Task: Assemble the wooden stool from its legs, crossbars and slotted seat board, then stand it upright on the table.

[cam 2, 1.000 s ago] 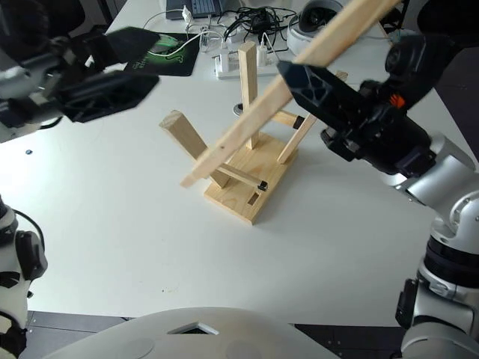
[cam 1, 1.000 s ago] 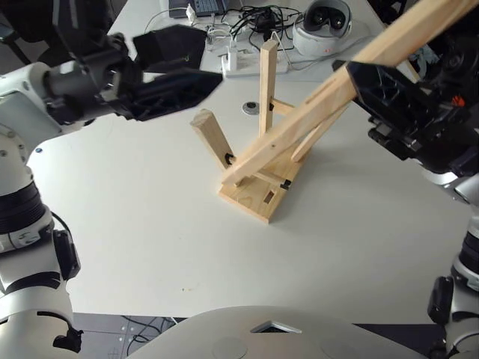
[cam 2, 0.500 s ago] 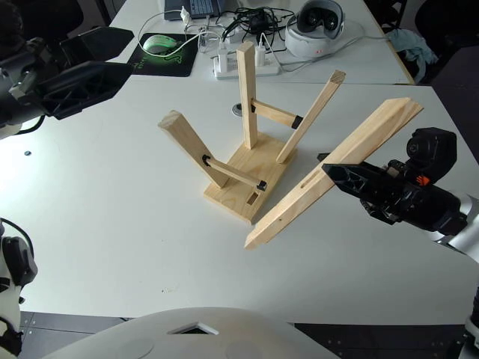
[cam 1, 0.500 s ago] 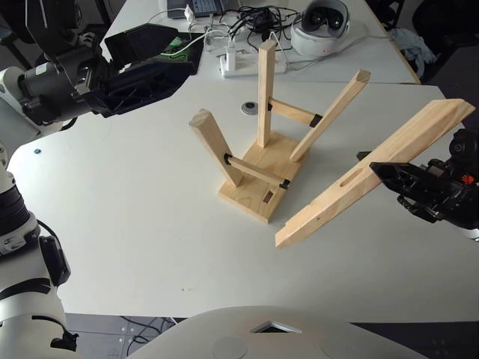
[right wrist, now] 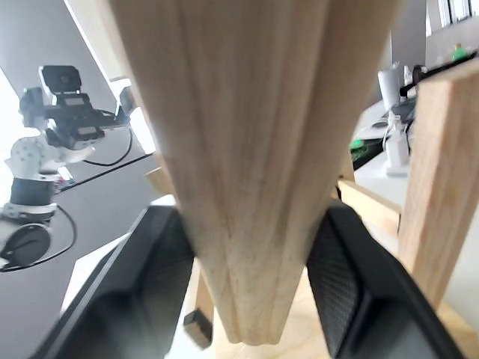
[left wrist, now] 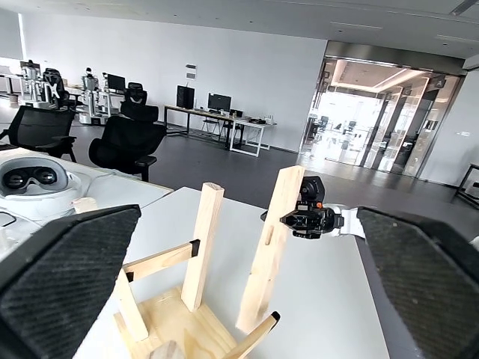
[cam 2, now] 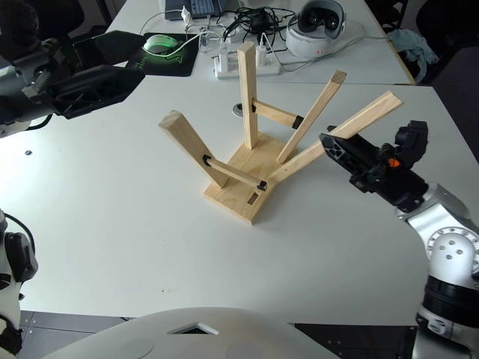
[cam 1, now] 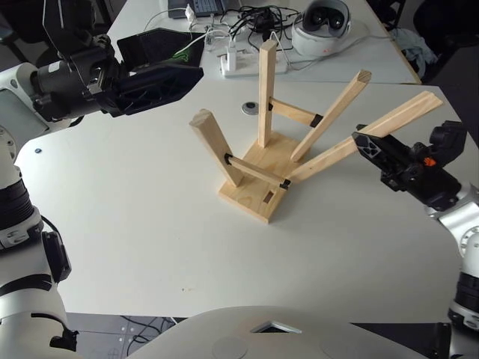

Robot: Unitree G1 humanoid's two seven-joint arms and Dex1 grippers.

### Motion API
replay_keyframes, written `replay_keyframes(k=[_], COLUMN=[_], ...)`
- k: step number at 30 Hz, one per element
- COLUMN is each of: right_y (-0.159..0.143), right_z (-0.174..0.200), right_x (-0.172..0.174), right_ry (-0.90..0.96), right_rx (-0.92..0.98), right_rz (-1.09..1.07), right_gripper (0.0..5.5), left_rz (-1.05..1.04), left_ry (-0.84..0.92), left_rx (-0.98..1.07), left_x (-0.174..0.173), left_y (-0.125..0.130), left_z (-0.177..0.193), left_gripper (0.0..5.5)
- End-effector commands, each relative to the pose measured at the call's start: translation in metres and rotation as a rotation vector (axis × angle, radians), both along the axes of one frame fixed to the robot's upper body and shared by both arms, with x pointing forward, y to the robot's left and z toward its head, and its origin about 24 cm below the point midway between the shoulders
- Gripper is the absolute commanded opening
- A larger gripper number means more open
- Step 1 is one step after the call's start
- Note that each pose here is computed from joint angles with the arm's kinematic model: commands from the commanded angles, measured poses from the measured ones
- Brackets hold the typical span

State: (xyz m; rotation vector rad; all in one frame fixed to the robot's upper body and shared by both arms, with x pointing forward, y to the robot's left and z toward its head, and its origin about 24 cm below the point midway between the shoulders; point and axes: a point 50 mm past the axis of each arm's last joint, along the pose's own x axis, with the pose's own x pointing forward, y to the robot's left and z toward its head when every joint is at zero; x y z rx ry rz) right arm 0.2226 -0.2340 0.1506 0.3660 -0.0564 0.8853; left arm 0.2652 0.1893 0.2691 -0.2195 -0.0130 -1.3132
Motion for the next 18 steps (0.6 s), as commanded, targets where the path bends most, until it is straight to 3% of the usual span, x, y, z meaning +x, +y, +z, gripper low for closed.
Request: replay_keyframes(k=[1, 7, 18], right_y=[0.017, 0.032, 0.019], right_z=[-0.007, -0.02, -0.037], right_x=[0.002, -0.002, -0.006], right_ry=[-0.101, -0.148, -0.065], right_rx=[-0.092, -0.192, -0.379], right_rz=[-0.04, -0.041, 0.022], right_gripper=[2.07, 2.07, 2.07], left_rz=[-0.026, -0.056, -0.025], left_ry=[0.002, 0.007, -0.008], left_rx=[0.019, 0.028, 0.033], left_x=[0.002, 0.007, 0.006], left_y=[-0.003, -0.006, -0.001], left_z=[0.004, 0.006, 0.006], left_gripper=[5.4, 5.4, 5.4])
